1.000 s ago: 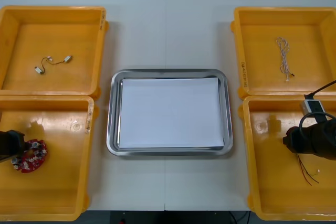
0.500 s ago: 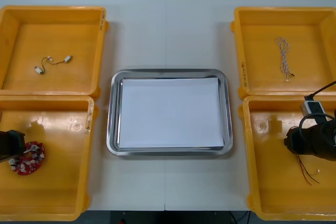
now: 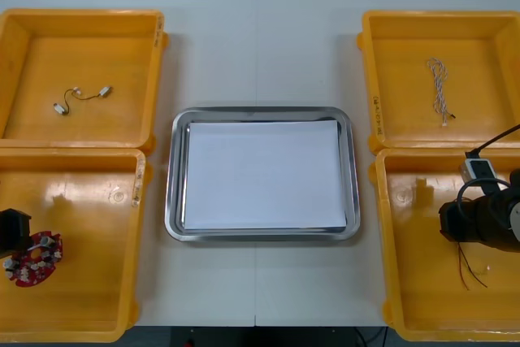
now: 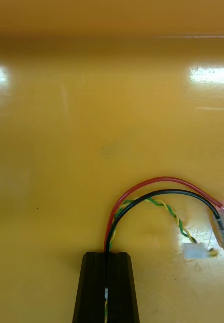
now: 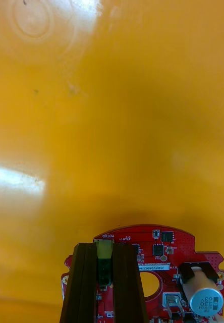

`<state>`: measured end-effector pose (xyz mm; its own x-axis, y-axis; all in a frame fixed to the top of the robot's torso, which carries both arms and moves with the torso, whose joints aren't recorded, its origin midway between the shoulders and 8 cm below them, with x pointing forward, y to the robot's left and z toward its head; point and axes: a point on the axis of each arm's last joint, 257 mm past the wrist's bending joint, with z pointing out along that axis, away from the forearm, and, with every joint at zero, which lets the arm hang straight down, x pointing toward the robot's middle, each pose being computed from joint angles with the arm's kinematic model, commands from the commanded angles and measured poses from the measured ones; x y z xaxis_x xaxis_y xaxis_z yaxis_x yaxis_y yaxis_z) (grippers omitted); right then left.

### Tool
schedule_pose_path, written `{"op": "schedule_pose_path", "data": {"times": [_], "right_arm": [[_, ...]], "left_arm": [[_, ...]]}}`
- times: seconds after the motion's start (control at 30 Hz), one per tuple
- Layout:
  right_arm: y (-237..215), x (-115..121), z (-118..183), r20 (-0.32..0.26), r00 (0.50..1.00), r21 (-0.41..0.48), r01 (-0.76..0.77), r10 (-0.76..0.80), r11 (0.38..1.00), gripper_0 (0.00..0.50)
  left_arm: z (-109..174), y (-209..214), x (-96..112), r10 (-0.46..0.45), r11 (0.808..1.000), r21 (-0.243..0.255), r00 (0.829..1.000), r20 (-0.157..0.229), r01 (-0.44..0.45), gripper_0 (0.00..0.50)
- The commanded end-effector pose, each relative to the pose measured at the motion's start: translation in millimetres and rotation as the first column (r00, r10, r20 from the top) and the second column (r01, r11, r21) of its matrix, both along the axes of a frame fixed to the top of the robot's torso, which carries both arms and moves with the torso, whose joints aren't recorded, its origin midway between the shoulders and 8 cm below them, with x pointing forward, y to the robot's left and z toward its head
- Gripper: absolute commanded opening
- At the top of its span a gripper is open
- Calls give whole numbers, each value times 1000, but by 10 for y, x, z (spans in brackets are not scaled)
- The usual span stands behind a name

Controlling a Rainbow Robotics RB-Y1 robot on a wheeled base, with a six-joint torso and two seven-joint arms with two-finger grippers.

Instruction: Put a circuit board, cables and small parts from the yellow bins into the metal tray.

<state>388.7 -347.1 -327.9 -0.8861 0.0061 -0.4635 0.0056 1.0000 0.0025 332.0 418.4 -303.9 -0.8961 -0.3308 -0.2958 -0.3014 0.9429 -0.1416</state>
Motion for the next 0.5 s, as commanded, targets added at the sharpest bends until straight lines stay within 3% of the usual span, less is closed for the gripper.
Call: {"op": "schedule_pose_path", "data": {"times": [0.03,0.27,0.5], "right_arm": [[103,44,8,12,1000,3,-5,5,1000,0],[28,152,119,32,999,-43,-10,11,999,0],[-61,179,344,-24,1000,-72,-11,9,997,0]], "left_arm": [[440,179,46,26,998,58,999,31,-28,0],[820,183,107,-1,995,98,1000,28,-1,0],[1230,106,430,-49,989,143,992,119,32,0]]}}
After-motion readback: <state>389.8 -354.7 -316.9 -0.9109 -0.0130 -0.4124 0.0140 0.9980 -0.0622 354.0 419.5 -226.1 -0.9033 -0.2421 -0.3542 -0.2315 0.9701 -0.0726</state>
